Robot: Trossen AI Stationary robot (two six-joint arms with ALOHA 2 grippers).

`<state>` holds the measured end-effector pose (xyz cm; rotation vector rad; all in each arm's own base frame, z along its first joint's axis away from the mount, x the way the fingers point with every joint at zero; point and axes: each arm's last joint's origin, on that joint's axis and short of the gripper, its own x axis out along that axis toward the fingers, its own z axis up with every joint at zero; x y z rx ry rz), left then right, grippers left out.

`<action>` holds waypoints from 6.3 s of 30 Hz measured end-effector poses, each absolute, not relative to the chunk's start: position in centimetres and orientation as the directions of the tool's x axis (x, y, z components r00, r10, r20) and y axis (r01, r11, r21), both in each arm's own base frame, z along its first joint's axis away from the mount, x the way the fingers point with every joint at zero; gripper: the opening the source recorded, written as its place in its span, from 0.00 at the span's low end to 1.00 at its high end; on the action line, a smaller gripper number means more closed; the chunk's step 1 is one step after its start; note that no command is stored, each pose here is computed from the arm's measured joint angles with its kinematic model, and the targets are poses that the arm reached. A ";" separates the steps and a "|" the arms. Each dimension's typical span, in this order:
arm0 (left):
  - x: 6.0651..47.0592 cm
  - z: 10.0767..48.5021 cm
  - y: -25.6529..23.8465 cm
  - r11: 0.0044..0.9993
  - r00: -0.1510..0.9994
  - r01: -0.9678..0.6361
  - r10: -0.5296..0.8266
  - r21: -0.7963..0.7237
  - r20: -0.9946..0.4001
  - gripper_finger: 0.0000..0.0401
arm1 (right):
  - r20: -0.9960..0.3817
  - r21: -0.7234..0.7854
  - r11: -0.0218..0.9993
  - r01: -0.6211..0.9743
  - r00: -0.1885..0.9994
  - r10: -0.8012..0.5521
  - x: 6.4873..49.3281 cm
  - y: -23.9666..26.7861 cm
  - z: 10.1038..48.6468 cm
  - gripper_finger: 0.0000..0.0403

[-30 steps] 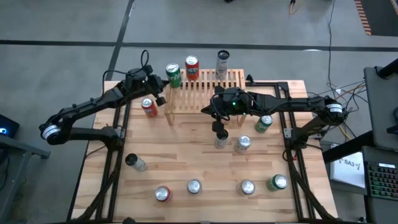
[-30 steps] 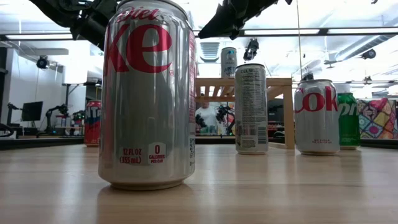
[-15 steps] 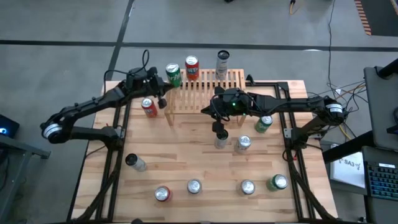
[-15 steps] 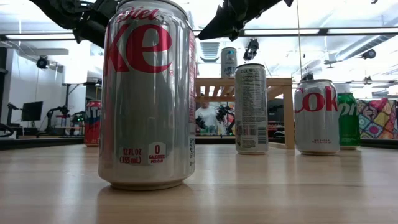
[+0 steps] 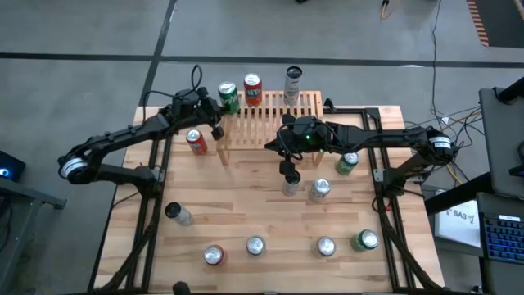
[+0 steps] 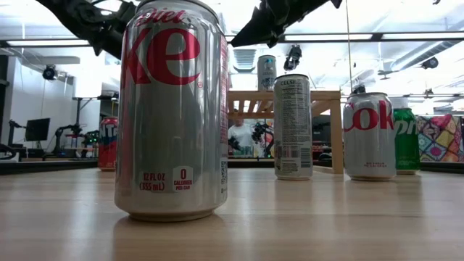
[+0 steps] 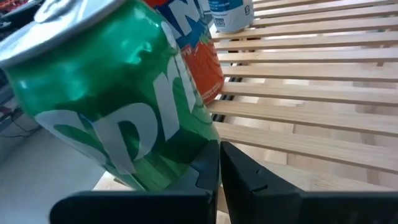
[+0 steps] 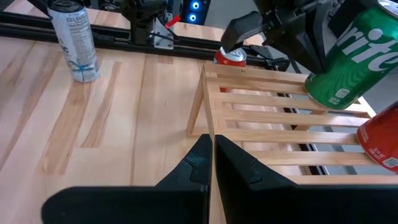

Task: Place canned beverage on shelf
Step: Put the middle left green soda can on the shelf

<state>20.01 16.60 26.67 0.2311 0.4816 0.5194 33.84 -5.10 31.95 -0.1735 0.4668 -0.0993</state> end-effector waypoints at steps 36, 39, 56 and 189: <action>19.9 27.5 16.4 0.861 0.815 -0.371 0.482 0.347 -0.323 0.00 | -0.434 -0.197 0.979 0.053 0.891 -0.135 33.9 -5.1 32.0 0.02; 19.7 27.5 16.6 0.855 0.810 -0.380 0.492 0.352 -0.320 0.00 | -0.434 -0.196 0.979 0.053 0.891 -0.135 33.9 -5.1 32.0 0.02; 19.3 27.7 17.2 0.828 0.788 -0.415 0.534 0.376 -0.306 0.00 | -0.434 -0.195 0.979 0.054 0.891 -0.135 33.9 -5.1 32.0 0.02; 19.2 27.3 17.5 0.814 0.771 -0.390 0.545 0.432 -0.330 0.00 | -0.445 -0.226 0.973 0.036 0.885 -0.136 33.8 -5.2 31.4 0.02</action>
